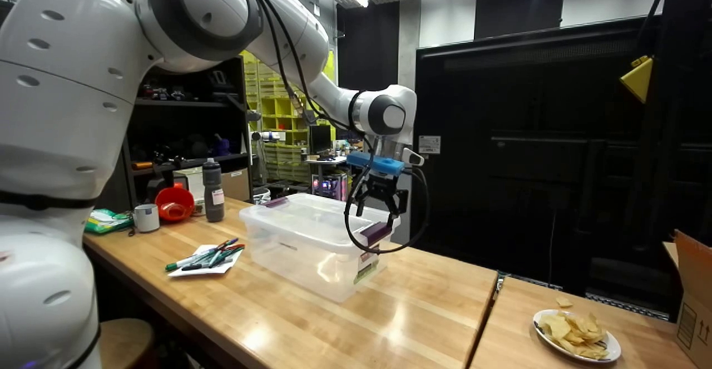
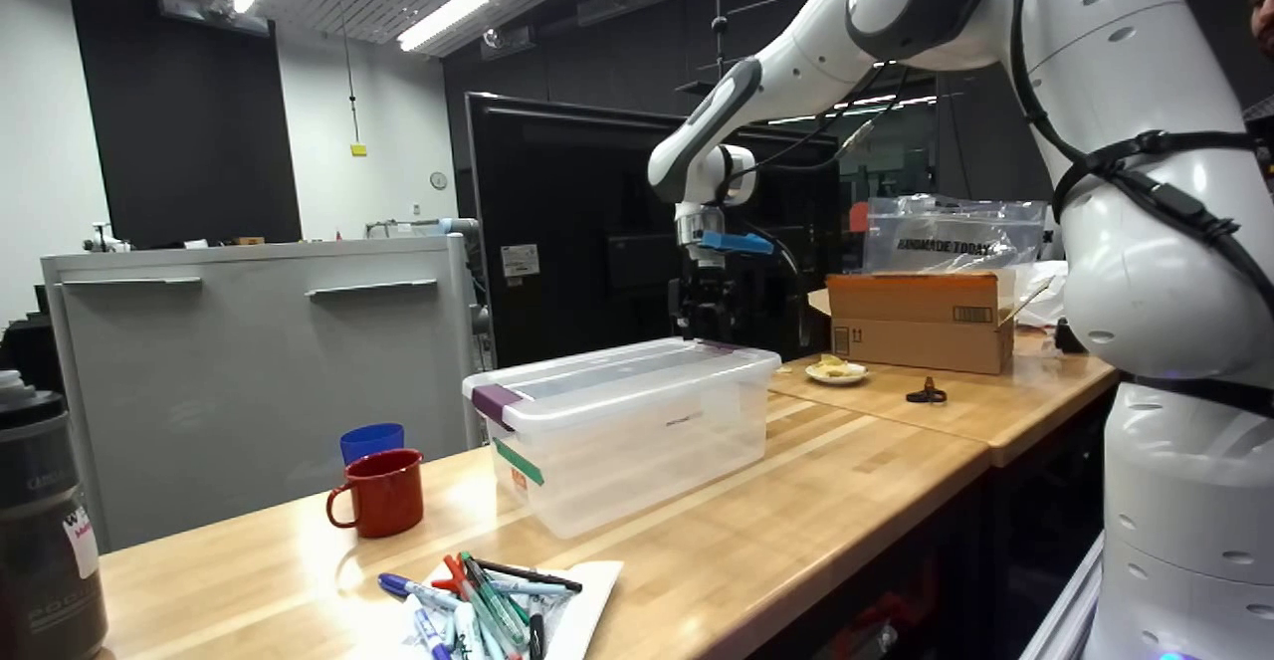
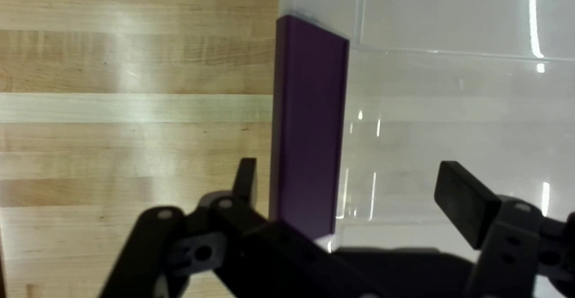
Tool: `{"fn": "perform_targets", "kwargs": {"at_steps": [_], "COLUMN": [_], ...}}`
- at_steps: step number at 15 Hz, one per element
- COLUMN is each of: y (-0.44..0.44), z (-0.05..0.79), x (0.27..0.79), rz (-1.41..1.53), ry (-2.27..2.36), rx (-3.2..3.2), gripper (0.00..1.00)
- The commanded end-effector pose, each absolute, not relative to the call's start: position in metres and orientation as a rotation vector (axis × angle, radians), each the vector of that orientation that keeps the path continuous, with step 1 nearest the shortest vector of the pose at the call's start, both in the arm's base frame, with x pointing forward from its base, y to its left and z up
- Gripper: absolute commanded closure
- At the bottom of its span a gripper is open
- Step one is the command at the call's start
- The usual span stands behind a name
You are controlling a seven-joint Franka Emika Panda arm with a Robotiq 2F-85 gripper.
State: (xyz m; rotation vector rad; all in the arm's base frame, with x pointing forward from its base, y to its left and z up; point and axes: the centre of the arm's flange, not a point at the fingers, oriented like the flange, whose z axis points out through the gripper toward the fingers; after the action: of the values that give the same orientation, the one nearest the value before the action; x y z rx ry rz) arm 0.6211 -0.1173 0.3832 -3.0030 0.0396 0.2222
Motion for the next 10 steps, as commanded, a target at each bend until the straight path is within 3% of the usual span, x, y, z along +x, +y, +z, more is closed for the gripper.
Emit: {"fn": "perform_targets", "kwargs": {"at_steps": [1, 10], "y": [-0.122, -0.133], "z": [0.388, 0.382], "x": [0.623, 0.620], "rz": [0.193, 0.174], "ry": [0.054, 0.075], "rx": [-2.984, -2.989], "gripper": [0.00, 0.00]}}
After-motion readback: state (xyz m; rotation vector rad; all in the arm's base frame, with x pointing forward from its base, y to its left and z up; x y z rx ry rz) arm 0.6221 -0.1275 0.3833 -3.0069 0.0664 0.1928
